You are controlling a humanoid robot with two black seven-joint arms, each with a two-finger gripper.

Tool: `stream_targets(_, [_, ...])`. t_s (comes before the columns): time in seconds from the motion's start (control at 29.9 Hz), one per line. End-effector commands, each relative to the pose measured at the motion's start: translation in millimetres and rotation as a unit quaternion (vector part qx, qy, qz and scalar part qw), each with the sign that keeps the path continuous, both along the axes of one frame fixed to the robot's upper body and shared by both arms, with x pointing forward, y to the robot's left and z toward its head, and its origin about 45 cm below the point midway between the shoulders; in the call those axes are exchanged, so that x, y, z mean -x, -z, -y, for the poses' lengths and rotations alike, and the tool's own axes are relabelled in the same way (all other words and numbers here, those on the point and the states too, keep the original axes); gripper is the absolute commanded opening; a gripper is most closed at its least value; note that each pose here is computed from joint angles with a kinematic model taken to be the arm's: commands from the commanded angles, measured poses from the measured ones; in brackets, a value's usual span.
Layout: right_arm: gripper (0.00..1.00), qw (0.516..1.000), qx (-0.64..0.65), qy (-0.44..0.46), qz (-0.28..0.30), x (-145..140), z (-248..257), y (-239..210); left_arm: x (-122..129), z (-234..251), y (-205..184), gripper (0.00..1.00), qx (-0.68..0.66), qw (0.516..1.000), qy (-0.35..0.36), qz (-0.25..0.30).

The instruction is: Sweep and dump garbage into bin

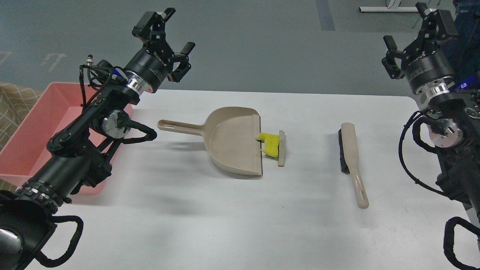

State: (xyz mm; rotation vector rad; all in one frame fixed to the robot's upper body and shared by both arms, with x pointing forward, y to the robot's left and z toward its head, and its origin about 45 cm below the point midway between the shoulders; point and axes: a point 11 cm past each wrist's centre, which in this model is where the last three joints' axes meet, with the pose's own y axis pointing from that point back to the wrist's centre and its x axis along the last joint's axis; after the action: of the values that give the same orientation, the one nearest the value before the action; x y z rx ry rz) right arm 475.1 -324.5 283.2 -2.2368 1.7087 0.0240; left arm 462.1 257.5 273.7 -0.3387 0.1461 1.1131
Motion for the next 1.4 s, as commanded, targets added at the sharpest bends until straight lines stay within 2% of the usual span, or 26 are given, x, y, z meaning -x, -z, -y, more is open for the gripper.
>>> stream_targets(0.0, [1.0, 1.0, -0.001, -0.002, 0.0, 0.1, -1.7, 0.8, -0.4, -2.8, -1.1, 0.98, -0.004, 1.0, -0.002, 0.001])
stream_targets(1.37, [1.0, 1.0, 0.0, -0.002, 0.003, -0.3, -0.8, -2.3, 1.3, 6.5, -5.4, 0.98, -0.007, 1.0, 0.0, 0.019])
